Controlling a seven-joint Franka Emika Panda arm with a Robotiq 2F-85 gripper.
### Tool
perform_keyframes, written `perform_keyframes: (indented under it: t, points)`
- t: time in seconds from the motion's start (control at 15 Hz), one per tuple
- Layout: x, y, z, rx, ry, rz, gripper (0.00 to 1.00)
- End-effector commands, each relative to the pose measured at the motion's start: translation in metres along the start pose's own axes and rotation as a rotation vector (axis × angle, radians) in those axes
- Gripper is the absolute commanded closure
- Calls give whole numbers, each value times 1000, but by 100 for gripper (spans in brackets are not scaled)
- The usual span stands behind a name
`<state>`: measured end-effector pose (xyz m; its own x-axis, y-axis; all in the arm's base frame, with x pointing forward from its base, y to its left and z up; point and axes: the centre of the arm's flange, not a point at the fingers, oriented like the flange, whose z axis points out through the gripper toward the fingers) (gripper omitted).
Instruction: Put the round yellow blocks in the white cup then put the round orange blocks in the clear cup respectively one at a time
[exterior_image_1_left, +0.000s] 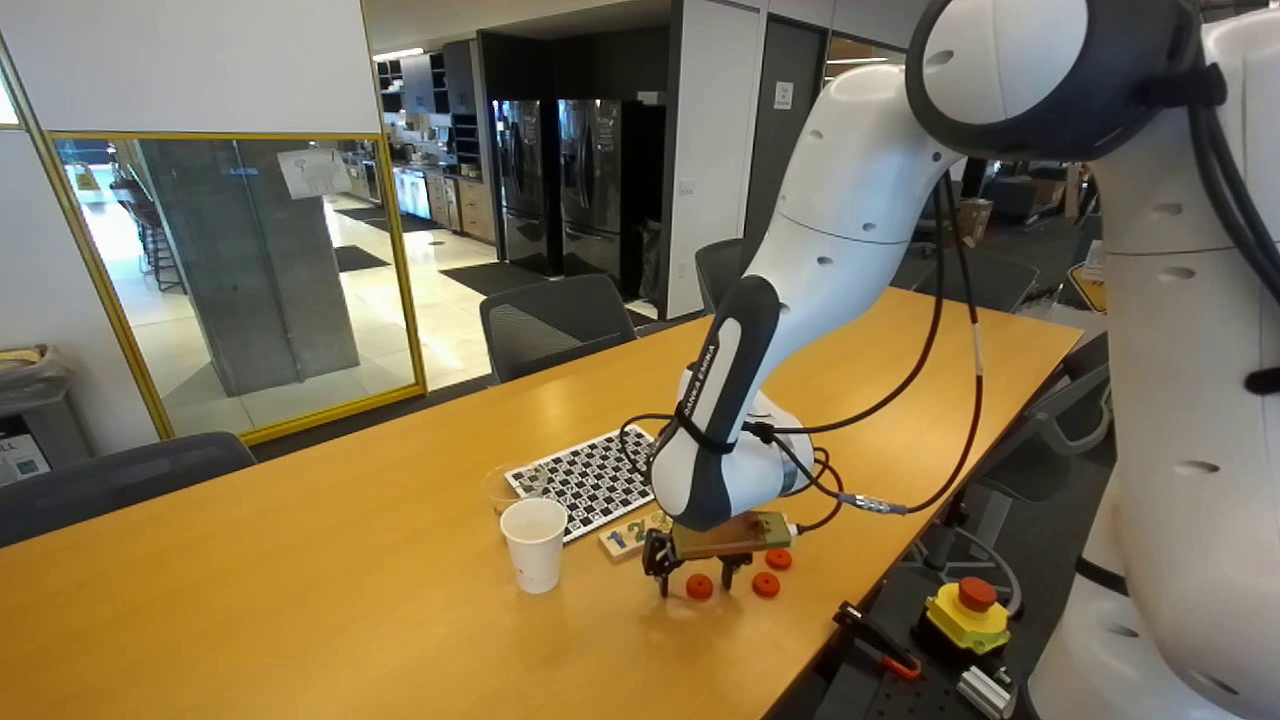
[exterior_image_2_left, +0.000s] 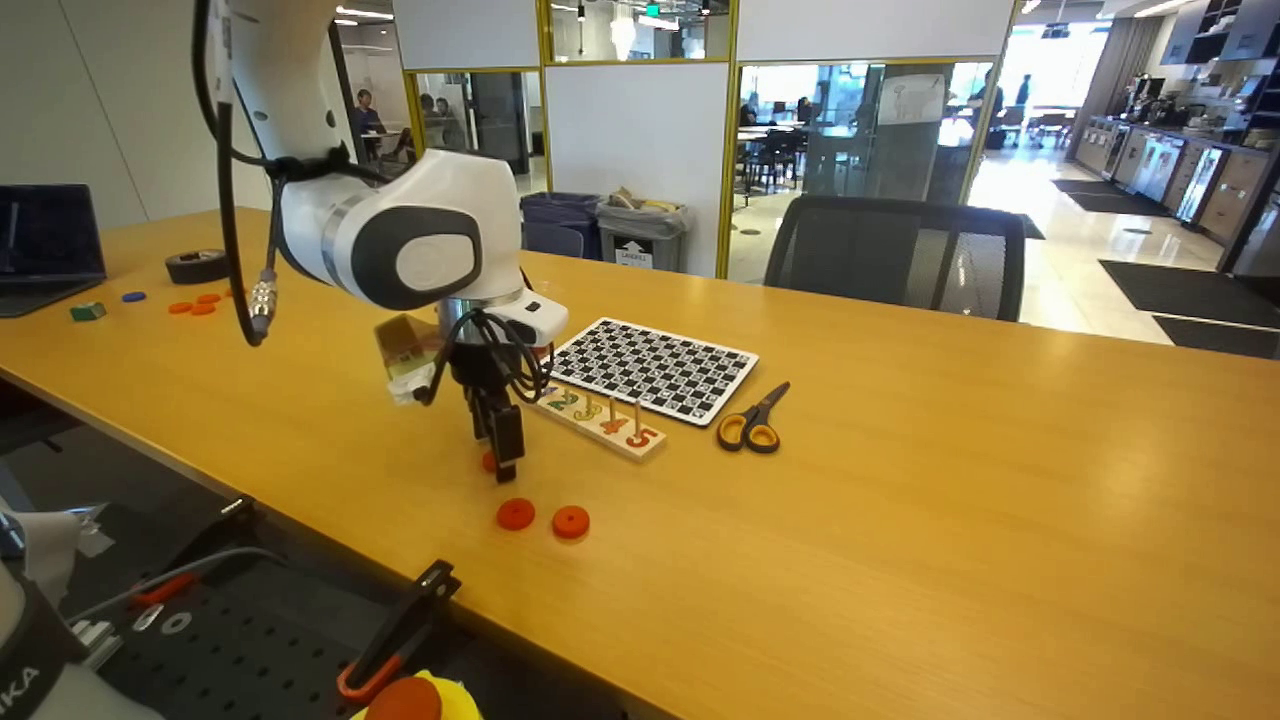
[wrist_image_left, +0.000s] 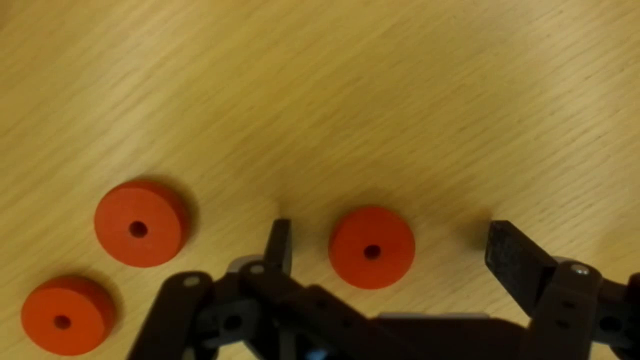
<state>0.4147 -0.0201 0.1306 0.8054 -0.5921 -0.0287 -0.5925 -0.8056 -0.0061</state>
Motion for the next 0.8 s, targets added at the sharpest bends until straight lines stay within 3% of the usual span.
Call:
perform_keyframes:
  t: [0.0,0.2,0.27,0.4,0.73]
  points:
    - [-5,2,-15,0,40,11,0]
    - [-3,4,-15,1,43,15,0]
    - [-2,4,-14,1,44,16,25]
    - [-3,3,-15,-1,27,16,32]
    - [-2,2,-22,0,-4,21,71]
